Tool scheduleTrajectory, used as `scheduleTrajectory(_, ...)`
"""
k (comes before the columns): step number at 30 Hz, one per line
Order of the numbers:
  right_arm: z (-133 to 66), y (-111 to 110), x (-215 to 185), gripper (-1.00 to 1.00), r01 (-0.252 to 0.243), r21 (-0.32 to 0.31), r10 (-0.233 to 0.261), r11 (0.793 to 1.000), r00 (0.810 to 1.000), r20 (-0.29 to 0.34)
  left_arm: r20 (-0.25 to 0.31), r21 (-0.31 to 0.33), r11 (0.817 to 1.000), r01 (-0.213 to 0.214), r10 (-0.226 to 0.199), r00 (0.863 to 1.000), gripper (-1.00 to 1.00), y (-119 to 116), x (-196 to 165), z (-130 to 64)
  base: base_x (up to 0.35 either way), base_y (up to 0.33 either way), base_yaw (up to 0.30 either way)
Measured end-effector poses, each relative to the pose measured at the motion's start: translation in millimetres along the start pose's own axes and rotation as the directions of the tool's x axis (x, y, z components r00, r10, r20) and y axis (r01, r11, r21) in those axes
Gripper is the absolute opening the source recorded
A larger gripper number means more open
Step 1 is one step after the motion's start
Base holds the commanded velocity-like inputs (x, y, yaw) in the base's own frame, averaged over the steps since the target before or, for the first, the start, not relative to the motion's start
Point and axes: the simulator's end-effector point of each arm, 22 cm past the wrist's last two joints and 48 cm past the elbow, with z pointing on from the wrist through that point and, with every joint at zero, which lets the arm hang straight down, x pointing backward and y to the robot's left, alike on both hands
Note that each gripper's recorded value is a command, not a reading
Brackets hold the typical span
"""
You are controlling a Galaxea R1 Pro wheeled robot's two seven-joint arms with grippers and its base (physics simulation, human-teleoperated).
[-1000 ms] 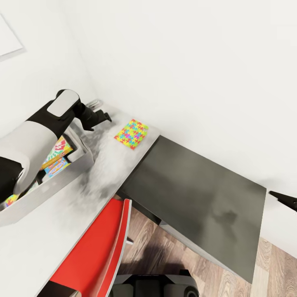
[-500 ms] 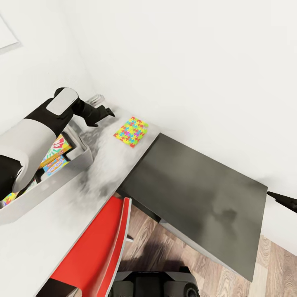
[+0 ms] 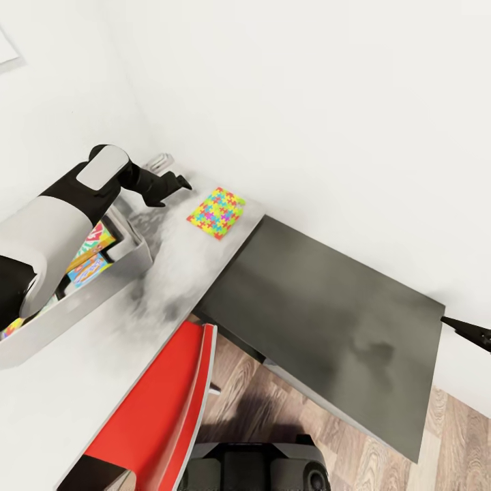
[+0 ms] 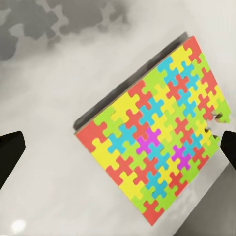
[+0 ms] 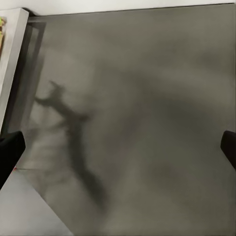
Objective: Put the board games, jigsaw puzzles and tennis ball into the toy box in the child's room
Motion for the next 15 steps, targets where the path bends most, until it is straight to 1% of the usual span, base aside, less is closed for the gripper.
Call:
scheduleTrajectory(3,1.3,-2,1,1.00,-0.002,0.003,0.002,1.000,1.000,-0.004,0.005,-0.004,1.000,0.002,-0.002,1.000,1.00,3,0,3.5,0.000,0.000,0.000)
scheduleTrajectory(5,2.1,-3,2,1.00,-0.004,0.004,0.004,1.000,1.000,-0.006,0.021,-0.021,1.000,-0.007,0.007,1.000,1.00,7,-3,5.9,0.000,0.000,0.000)
scheduleTrajectory(6,2.5,-3,3,1.00,-0.004,0.005,0.004,1.000,1.000,-0.007,0.020,-0.021,1.000,-0.006,0.007,1.000,1.00,8,-2,7.0,0.000,0.000,0.000)
scheduleTrajectory(9,3.8,-5,4,1.00,-0.006,0.007,0.006,1.000,1.000,-0.011,0.050,-0.052,0.998,-0.028,0.030,0.998,1.00,16,-9,9.9,0.000,0.000,0.000)
scheduleTrajectory(15,6.3,-8,7,1.00,-0.011,0.011,0.011,1.000,1.000,-0.018,0.074,-0.047,0.998,-0.046,0.050,0.996,1.00,17,-15,15.2,0.000,0.000,0.000)
